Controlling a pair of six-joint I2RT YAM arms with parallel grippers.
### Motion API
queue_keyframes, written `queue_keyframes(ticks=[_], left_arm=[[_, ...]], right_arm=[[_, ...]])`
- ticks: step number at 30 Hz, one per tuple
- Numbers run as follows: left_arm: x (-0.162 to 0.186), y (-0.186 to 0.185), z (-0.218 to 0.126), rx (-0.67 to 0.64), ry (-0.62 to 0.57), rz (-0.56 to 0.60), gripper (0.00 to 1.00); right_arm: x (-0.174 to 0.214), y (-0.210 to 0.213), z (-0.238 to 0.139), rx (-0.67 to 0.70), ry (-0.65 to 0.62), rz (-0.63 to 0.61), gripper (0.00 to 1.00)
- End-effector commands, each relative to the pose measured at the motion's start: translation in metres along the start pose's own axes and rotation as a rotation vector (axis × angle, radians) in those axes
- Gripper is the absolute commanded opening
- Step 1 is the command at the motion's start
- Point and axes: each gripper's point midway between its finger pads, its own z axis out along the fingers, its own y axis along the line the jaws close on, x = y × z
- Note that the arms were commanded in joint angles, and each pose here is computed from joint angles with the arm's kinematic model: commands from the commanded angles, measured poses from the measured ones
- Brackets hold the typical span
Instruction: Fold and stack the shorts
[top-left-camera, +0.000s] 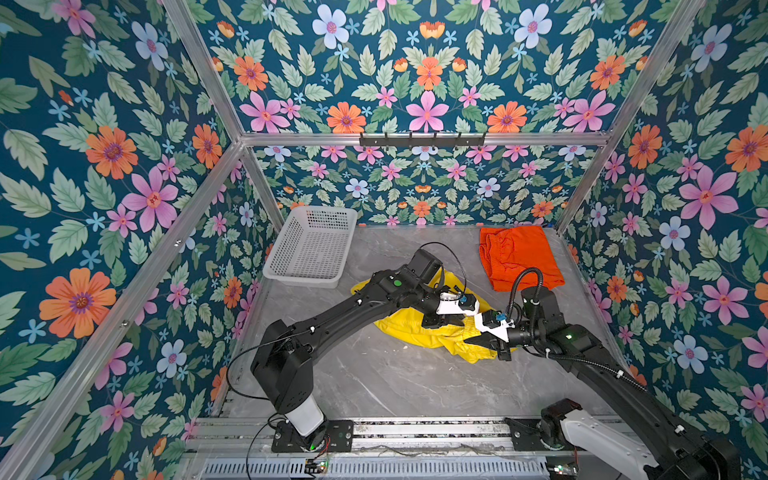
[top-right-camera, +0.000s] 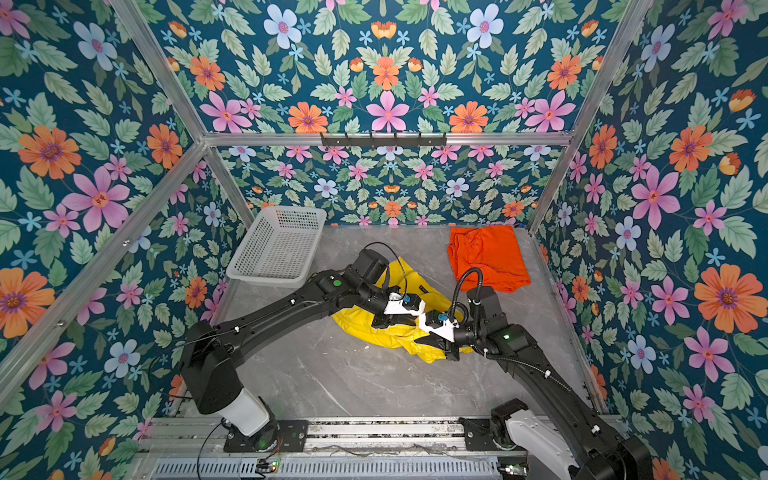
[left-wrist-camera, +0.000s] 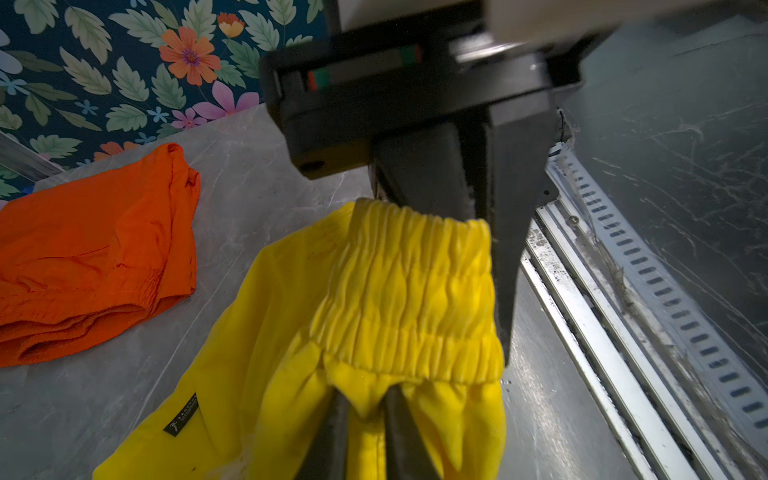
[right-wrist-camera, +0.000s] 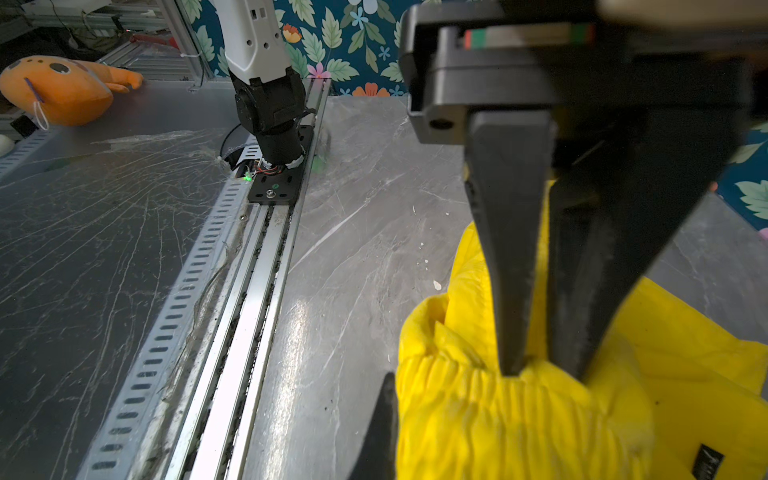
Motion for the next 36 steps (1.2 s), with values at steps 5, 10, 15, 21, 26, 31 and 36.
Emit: queue_keyframes(ticks=[5,10,15,21,26,31,36], left_arm=[[0.01,-0.004,-0.008,-0.03,0.061,-0.059,0.0],[0.01,-0.003,-0.013,-0.057,0.07,-0.089,0.0],[0.008,-0.005,-0.013,-0.04,0.069,-0.106,0.0],[0.004,-0.009,-0.012,-0.01,0.05,-0.114,0.0],[0.002,-0.009,-0.011,0.002,0.042,-0.118,0.0],[0.008,-0.001,-0.012,-0.04,0.08,-0.16,0.06],[0.028,0.021,-0.039,-0.19,0.115,-0.277,0.43]], right_arm=[[-0.003,-0.011,-0.005,0.132,-0.086,0.221,0.26],[-0.003,-0.006,-0.015,0.196,-0.181,0.535,0.57],[-0.008,-0.008,-0.024,0.23,-0.252,0.74,0.63],[-0.016,-0.017,-0.022,0.206,-0.305,0.904,0.59],[-0.024,-0.03,-0.018,0.188,-0.317,0.962,0.46],[-0.043,-0.031,-0.021,0.156,-0.316,0.916,0.0],[-0.067,-0.035,-0.036,0.208,-0.268,0.819,0.0]])
